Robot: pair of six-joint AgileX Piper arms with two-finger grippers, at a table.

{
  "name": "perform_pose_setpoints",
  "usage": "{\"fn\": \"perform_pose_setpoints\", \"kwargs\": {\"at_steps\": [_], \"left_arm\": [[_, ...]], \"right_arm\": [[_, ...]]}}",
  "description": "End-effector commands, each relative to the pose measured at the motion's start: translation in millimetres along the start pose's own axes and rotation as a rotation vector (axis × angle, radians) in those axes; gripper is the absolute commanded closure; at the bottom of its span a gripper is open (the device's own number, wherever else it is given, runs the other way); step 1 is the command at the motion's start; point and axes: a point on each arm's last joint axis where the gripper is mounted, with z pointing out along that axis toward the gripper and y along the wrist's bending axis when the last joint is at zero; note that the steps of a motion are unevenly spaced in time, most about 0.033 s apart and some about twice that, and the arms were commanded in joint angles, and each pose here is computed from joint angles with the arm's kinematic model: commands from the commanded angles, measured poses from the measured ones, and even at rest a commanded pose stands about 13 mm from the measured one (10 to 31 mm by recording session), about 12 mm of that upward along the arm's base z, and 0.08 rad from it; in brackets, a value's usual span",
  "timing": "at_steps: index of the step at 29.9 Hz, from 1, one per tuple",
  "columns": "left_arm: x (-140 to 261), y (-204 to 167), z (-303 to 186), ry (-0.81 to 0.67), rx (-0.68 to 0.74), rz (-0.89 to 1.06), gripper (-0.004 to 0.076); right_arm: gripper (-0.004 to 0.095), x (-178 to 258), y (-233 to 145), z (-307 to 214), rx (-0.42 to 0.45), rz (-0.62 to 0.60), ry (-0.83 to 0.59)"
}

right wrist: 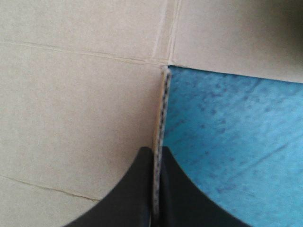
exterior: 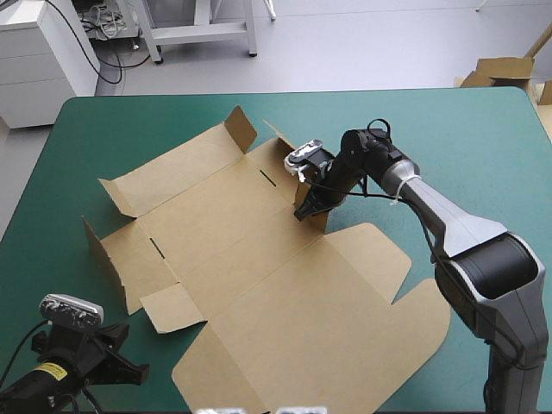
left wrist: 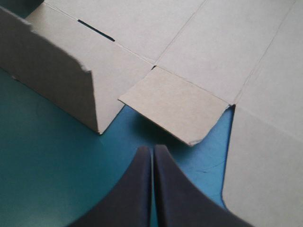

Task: Fold the box

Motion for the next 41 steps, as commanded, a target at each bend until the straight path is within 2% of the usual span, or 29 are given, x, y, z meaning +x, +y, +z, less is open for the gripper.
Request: {"fn": "perform_pose_setpoints", "kwargs": {"at_steps": [1, 2, 7, 16, 23, 28, 35, 41], "left_arm": [[-12, 0, -5, -0.071, 0.000, -0.009, 0.0731], [-12, 0, -5, -0.071, 0.000, -0.009, 0.0731], [-12, 0, -5, -0.071, 0.000, -0.009, 0.0731], [-12, 0, -5, -0.071, 0.000, -0.009, 0.0731], [-12, 0, -5, -0.071, 0.000, -0.009, 0.0731], [-12, 0, -5, -0.071, 0.000, -0.009, 0.0731], [-12, 0, -5, -0.071, 0.000, -0.009, 0.0731], [-12, 0, -5, -0.071, 0.000, -0.009, 0.0731]], "right_arm": [[0.0928, -17, -1, -43, 0.102, -0.105, -0.098], [0.0928, -19, -1, -47, 0.112, -0.134, -0.103], [0.0928, -20, 2, -58, 0.095, -0.455, -0.051], [0.0928, -22, 8, -54, 0.039, -0.712, -0.082], [0.0928, -28, 17, -55, -0.033, -0.725, -0.170], [0.0928, -33, 31, -51, -0.038, -0.829, -0.183], [0.0928, -49, 61, -44, 0.011, -0.939, -0.260], [0.0929, -52, 77, -22, -0.035, -0.977, -0.239]]}}
